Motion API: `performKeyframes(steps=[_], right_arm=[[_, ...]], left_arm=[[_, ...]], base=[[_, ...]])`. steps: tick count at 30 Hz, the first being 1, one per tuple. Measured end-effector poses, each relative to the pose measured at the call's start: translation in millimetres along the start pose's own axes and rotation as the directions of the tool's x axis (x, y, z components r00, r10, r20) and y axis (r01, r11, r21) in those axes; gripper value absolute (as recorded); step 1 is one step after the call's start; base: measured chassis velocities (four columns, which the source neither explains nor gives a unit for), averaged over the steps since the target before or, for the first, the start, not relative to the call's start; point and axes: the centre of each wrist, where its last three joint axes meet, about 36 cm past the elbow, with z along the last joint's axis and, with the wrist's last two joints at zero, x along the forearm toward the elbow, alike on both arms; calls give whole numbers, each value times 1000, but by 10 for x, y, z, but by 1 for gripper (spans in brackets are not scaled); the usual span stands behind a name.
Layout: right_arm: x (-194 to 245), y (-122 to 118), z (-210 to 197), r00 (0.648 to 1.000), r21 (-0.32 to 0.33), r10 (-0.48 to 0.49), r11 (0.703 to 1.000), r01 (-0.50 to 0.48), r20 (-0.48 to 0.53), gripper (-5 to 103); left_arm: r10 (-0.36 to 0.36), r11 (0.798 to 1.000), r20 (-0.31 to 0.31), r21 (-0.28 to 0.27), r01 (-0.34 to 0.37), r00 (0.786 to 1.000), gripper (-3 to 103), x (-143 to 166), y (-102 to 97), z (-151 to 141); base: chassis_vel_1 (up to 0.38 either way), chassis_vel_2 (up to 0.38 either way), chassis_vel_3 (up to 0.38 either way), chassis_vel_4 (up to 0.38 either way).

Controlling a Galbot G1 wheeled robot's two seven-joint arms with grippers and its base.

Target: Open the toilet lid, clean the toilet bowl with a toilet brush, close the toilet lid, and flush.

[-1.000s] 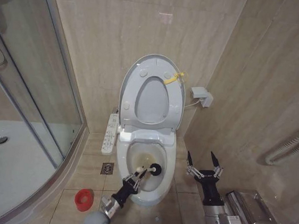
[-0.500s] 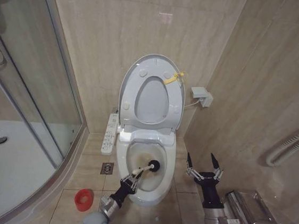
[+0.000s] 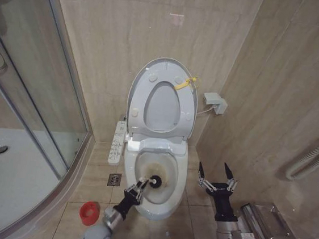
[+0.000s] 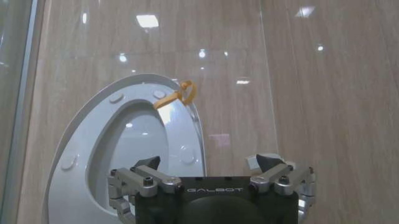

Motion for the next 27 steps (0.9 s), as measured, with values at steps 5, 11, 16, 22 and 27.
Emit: performKeyframes(steps=[5, 11, 16, 22, 27], right_arm=[[-1, -41, -24, 1000, 11, -1, 1000, 1, 2, 100], [-6, -80, -35, 1000, 16, 0, 1000, 0, 4, 100], [-32, -70, -31, 1000, 13, -2, 1000, 2, 10, 100], [-44, -79, -11, 1000, 11, -6, 1000, 5, 7, 100], [-57, -93, -2, 1000, 11, -10, 1000, 10, 5, 100]], left_arm=[[-28, 1000, 13, -13, 28, 1000, 15, -159, 131, -116], [-11, 1000, 50, -3, 11, 999, 15, -65, 92, -294], [25, 999, 36, 22, -26, 999, 15, 157, -92, -287], [68, 996, 18, 60, -68, 998, 15, 302, -295, -204], [71, 995, -8, 76, -70, 997, 15, 250, -326, -25]], base=[[0, 0, 0, 0], [0, 0, 0, 0], [0, 0, 0, 0], [0, 0, 0, 0], [0, 0, 0, 0]])
